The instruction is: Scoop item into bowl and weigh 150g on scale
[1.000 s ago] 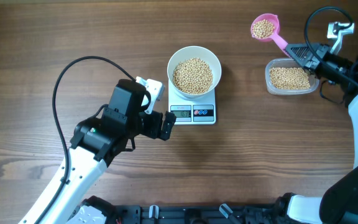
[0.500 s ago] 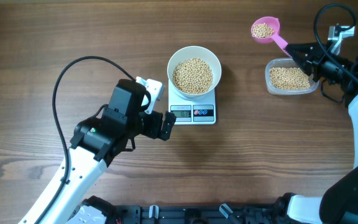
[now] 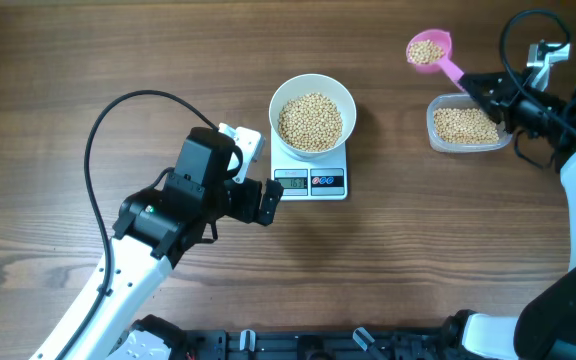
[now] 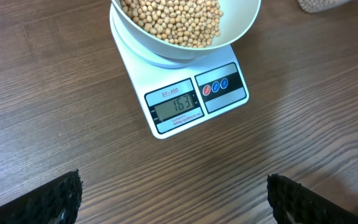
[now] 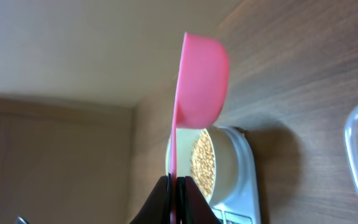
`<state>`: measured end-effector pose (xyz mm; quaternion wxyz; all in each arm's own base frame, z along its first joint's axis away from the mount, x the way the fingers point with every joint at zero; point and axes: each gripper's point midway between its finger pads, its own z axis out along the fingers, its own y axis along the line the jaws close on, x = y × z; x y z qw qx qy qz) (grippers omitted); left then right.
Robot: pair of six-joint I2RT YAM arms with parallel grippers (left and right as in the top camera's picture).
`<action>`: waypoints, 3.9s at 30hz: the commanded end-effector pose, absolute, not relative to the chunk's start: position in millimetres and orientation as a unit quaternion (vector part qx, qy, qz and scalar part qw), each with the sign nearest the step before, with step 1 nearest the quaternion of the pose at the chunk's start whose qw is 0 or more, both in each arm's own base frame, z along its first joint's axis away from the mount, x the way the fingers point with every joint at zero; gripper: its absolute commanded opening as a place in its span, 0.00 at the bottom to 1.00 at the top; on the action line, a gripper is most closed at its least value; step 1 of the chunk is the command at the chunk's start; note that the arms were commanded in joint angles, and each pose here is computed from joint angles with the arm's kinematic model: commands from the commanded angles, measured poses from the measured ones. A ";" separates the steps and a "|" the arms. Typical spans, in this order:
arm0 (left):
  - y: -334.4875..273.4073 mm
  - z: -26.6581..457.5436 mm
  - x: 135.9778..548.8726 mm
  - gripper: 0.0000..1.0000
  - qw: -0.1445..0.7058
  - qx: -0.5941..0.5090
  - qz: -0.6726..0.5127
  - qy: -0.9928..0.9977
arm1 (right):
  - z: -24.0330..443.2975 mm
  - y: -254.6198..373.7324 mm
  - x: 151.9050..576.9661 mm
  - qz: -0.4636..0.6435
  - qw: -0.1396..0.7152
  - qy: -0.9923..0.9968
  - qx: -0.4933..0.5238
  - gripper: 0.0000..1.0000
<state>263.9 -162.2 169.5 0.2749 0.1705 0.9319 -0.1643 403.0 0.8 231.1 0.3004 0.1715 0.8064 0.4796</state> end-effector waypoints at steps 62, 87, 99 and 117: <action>-165.1 171.6 263.5 1.00 0.277 0.183 -0.168 0.928 | 178.8 -74.2 377.2 -0.215 0.262 0.926 -0.168 0.04; -165.1 171.6 263.5 1.00 0.277 0.183 -0.168 0.928 | 320.6 106.1 402.4 0.280 0.541 0.764 -0.213 0.04; -165.1 171.6 263.5 1.00 0.277 0.183 -0.168 0.928 | 225.3 199.2 414.4 0.212 0.453 0.821 -0.273 0.04; -165.1 171.6 263.5 1.00 0.277 0.183 -0.168 0.928 | 150.0 181.1 410.1 -0.035 0.371 0.858 -0.353 0.04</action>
